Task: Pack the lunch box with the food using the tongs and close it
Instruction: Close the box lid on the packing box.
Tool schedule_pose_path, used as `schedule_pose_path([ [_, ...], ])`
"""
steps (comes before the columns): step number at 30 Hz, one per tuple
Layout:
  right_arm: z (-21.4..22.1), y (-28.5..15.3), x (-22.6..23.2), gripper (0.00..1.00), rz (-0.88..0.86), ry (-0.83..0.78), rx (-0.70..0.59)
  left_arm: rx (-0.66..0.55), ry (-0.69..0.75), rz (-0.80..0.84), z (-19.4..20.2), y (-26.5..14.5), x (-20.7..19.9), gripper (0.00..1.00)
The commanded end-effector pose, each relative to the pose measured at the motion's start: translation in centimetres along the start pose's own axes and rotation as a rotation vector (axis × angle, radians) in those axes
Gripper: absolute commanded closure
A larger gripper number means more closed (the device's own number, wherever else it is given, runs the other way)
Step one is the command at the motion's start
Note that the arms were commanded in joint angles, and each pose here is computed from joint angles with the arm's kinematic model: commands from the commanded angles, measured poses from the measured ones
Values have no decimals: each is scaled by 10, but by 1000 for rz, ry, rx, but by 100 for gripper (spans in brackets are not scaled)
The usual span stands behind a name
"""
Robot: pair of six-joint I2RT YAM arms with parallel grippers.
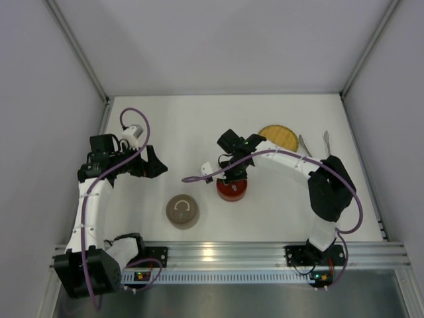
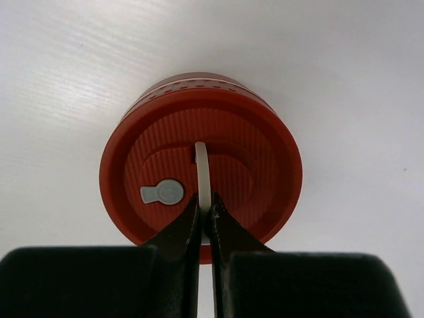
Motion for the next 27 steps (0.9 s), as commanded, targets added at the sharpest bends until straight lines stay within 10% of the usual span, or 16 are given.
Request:
schedule_pose_path([
  [1,4,25,14,100,16,310,-14,-53,45,8,-8,-7,-6,2],
  [11,-2,48,101,100,-38,812,-93,-88,122,-44,-15,-19,-8,2],
  [27,-49,48,126,100,-237,589,-112,-89,156,-69,-24,-26,-12,2],
])
Point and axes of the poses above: each gripper's point midway between its finger pads, its own y axis out along the fingers, its own x axis along the line the jaws close on, z = x × y, the point moved 5 cm from there along -y, back along the fingers, and after that the axes turned 13 degrees about -y, right-handed, at the moved point
